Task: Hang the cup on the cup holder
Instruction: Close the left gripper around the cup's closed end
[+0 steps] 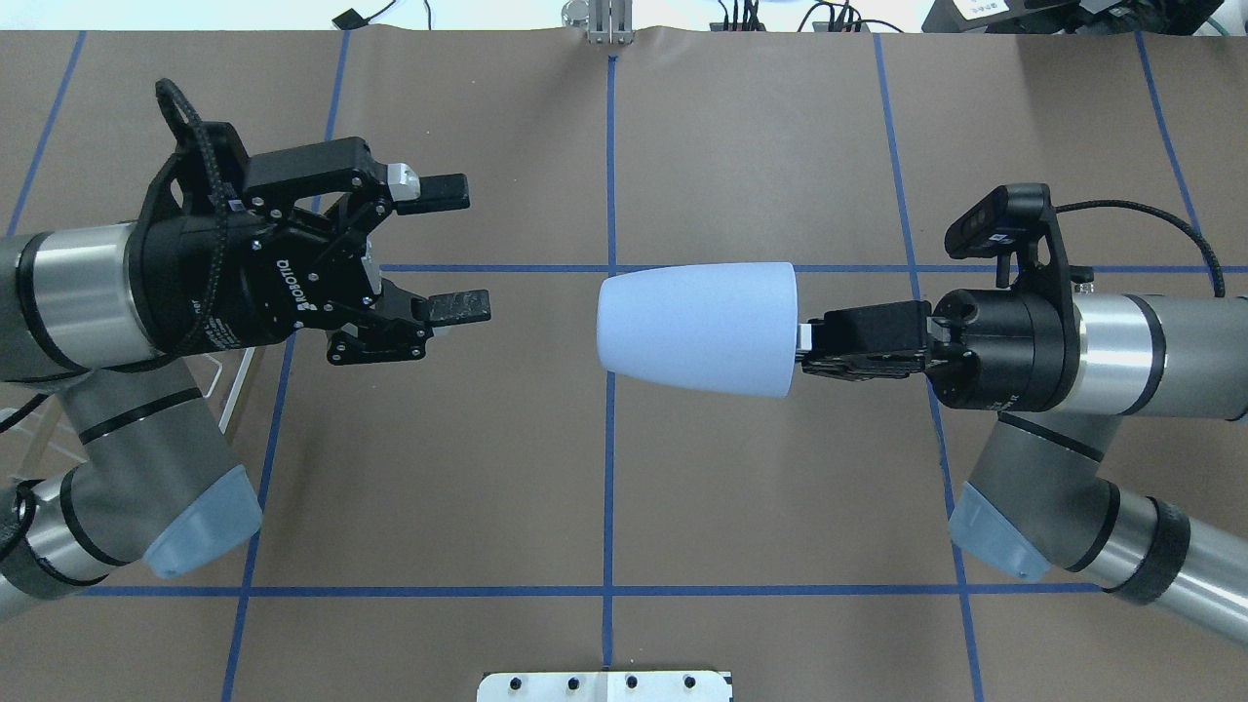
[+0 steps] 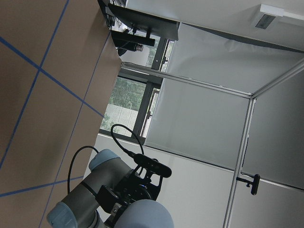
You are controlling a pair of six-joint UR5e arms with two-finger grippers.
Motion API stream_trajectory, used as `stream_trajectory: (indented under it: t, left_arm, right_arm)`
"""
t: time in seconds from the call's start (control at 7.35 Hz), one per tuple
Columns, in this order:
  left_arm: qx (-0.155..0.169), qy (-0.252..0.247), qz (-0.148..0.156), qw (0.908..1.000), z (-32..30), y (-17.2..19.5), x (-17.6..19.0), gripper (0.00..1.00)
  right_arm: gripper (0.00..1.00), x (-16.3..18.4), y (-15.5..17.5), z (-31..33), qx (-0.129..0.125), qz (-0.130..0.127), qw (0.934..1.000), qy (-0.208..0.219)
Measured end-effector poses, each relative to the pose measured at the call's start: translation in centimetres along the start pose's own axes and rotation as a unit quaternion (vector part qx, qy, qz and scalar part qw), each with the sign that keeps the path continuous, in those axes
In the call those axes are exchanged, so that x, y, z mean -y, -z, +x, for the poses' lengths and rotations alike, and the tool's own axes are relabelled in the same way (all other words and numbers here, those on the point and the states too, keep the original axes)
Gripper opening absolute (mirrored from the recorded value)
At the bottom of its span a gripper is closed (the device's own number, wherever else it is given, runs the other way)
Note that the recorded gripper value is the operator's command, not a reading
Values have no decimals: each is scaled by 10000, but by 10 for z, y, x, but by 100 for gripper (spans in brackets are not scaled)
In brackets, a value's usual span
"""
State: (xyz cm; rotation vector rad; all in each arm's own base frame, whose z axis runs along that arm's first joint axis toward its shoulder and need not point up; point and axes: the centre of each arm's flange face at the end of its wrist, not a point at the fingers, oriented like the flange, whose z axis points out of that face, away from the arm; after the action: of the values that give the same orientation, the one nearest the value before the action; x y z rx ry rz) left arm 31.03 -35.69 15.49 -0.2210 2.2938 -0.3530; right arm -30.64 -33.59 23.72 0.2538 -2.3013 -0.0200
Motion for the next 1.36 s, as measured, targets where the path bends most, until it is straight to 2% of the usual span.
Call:
stream_trajectory:
  t: [0.68,1.36]
  left_arm:
    - [60,207,-282,9994,-16,-28,-26,98]
    - [-51,352,-301,9989,-23,-42,-42,98]
  right_arm:
    - [0,-7,-18,-3,115,-115,9999,-24]
    - [0,-10,-24,-1,110,-125,9998,-73]
